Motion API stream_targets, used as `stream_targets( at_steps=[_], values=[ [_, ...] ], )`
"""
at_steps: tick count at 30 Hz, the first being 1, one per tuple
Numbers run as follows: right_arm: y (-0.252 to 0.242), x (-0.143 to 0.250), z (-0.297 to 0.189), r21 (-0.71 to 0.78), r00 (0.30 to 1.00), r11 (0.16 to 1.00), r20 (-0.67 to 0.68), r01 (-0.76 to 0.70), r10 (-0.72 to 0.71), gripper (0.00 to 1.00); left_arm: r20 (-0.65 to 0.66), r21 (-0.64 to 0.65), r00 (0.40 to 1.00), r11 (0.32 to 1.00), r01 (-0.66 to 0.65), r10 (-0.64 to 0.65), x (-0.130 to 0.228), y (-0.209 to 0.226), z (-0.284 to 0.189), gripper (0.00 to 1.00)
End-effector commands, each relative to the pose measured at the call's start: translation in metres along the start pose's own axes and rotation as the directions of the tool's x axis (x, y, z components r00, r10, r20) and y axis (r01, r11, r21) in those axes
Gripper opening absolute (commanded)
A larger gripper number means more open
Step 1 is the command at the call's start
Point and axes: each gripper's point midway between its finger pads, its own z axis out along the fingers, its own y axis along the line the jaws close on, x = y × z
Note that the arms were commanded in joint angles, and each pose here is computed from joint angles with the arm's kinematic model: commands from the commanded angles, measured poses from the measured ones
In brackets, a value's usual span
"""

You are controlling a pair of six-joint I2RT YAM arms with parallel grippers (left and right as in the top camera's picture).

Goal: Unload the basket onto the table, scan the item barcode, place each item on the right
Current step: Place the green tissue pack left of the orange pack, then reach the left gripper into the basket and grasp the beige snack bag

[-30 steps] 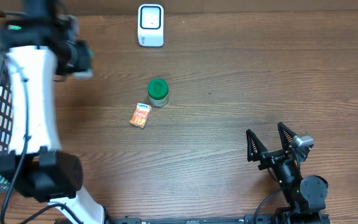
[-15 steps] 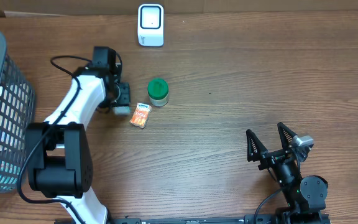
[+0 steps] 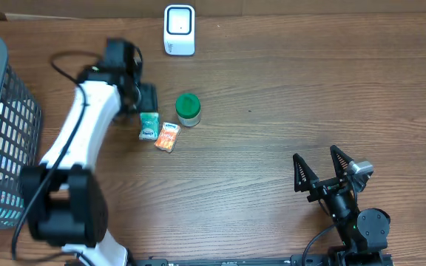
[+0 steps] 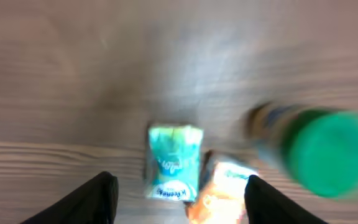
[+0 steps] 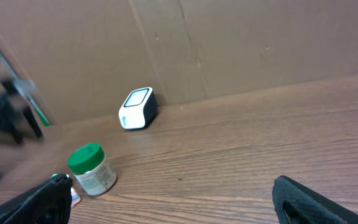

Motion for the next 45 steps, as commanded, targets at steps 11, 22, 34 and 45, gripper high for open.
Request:
stream_targets(
  at_steps=[11,22,34,45],
  values=[
    [-0.003,0.001,0.0,0.009,1.0,1.0,0.009,0.002,-0.002,1.0,0.507,0.023,0.732,0.855,0.518,-0.456,-0.018,0.192,-0.24,0.94],
    [-0.003,0.001,0.0,0.009,1.0,1.0,0.009,0.002,-0.002,1.0,0.448,0.024,0.486,0.553,0.833,-0.751,0.052,0.355,-0.191,0.88],
    [-0.003,0.001,0.0,0.009,1.0,1.0,0.009,0.002,-0.002,1.0,0.219,-0.111,0.5,0.488,0.866,-0.838,0.101,0.38,-0.092,0.89],
    [-0.003,0.001,0.0,0.009,1.0,1.0,0.009,0.002,-0.002,1.0,0.224,-0.105,0.43,0.417,0.903,-0.875,0.14,0.38,-0.014,1.0]
  ],
)
